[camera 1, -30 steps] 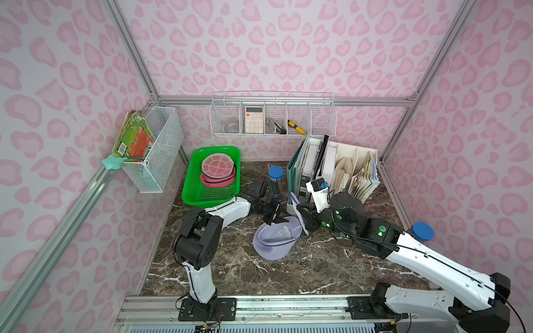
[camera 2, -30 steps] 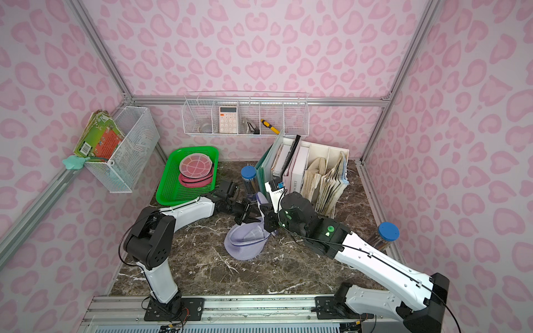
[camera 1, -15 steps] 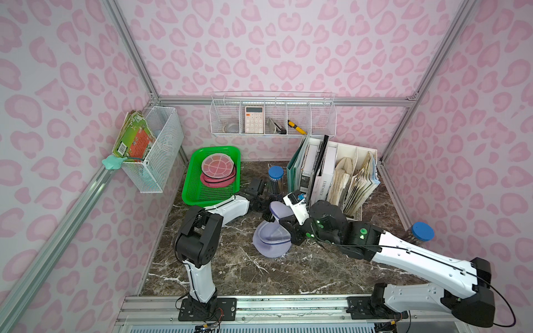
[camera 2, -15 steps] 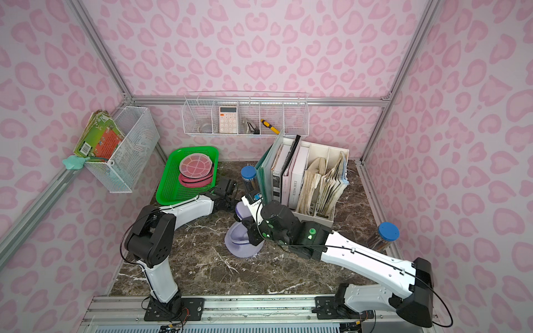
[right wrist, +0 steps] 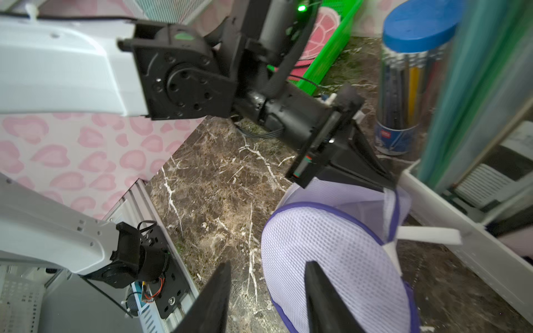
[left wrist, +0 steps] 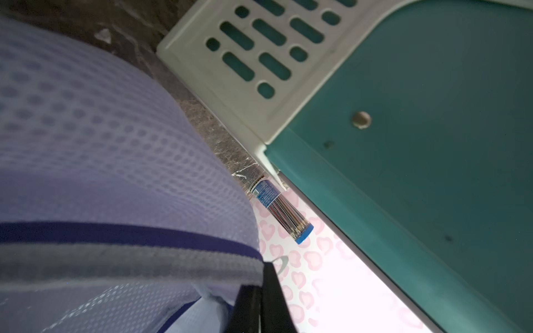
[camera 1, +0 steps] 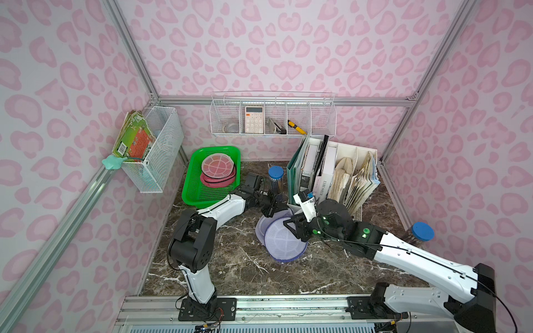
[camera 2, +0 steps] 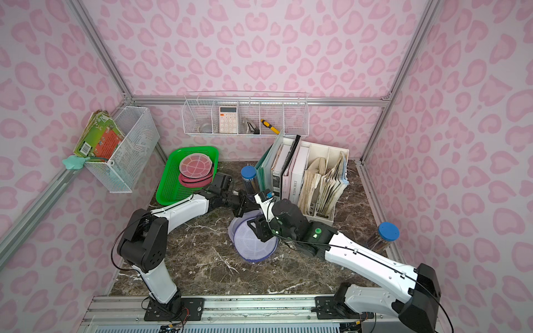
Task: Turn the laundry bag inside out
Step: Pick up the laundry bag at the center of the board.
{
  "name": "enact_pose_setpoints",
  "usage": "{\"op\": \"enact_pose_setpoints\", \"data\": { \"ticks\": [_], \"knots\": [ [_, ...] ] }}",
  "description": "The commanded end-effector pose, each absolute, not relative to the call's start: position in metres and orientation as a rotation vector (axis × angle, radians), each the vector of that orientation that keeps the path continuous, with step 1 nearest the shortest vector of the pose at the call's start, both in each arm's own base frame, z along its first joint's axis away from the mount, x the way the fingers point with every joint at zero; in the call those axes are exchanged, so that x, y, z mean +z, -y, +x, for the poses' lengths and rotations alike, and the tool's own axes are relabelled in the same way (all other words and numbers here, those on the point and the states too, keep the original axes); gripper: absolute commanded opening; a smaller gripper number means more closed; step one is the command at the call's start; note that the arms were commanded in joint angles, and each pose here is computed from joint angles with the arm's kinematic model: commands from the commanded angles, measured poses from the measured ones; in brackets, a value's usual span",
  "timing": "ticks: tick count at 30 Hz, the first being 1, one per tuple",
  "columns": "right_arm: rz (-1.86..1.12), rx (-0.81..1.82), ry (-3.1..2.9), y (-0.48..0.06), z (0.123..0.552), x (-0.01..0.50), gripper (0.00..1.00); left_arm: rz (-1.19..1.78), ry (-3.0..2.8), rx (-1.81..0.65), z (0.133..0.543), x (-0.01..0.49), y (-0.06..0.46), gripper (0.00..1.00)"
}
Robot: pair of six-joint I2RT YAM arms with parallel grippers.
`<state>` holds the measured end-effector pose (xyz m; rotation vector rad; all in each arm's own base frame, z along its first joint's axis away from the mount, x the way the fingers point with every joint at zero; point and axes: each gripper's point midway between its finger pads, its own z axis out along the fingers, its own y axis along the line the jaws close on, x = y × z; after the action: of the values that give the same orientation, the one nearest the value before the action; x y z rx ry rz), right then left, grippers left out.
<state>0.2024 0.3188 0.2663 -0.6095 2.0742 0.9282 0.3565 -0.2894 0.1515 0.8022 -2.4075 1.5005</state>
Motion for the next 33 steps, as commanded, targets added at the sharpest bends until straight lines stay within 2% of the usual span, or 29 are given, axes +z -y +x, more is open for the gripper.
{"op": "enact_pose_setpoints", "data": {
  "ticks": [1, 7, 10, 18, 22, 26, 29, 33],
  "knots": [
    [-0.511, 0.950, -2.063, -0.299, 0.212, 0.272, 0.47, 0.648, 2.461, 1.608, 0.358, 0.172, 0.291, 0.00],
    [-0.418, 0.955, -2.155, -0.270, 0.224, 0.245, 0.46, 0.406, 2.501, 1.729, 0.346, 0.201, 0.293, 0.00],
    [-0.444, 0.984, -2.168, -0.276, 0.222, 0.240, 0.42, 0.309, 2.499, 1.794, 0.338, 0.216, 0.292, 0.00],
    [-0.474, 1.046, -2.223, -0.294, 0.223, 0.222, 0.43, 0.147, 2.446, 2.001, 0.326, 0.252, 0.288, 0.00],
    [-0.471, 1.060, -2.235, -0.298, 0.224, 0.221, 0.43, 0.130, 2.471, 2.058, 0.326, 0.260, 0.283, 0.00],
    [-0.467, 1.113, -2.251, -0.306, 0.217, 0.217, 0.35, 0.201, 2.499, 2.061, 0.333, 0.255, 0.278, 0.00],
    [-0.507, 1.145, -2.242, -0.322, 0.207, 0.220, 0.38, 0.225, 2.479, 2.095, 0.339, 0.255, 0.279, 0.00],
    [-0.519, 1.012, -2.288, -0.320, 0.212, 0.218, 0.40, 0.217, 2.448, 2.115, 0.340, 0.255, 0.281, 0.00]
  ]
}}
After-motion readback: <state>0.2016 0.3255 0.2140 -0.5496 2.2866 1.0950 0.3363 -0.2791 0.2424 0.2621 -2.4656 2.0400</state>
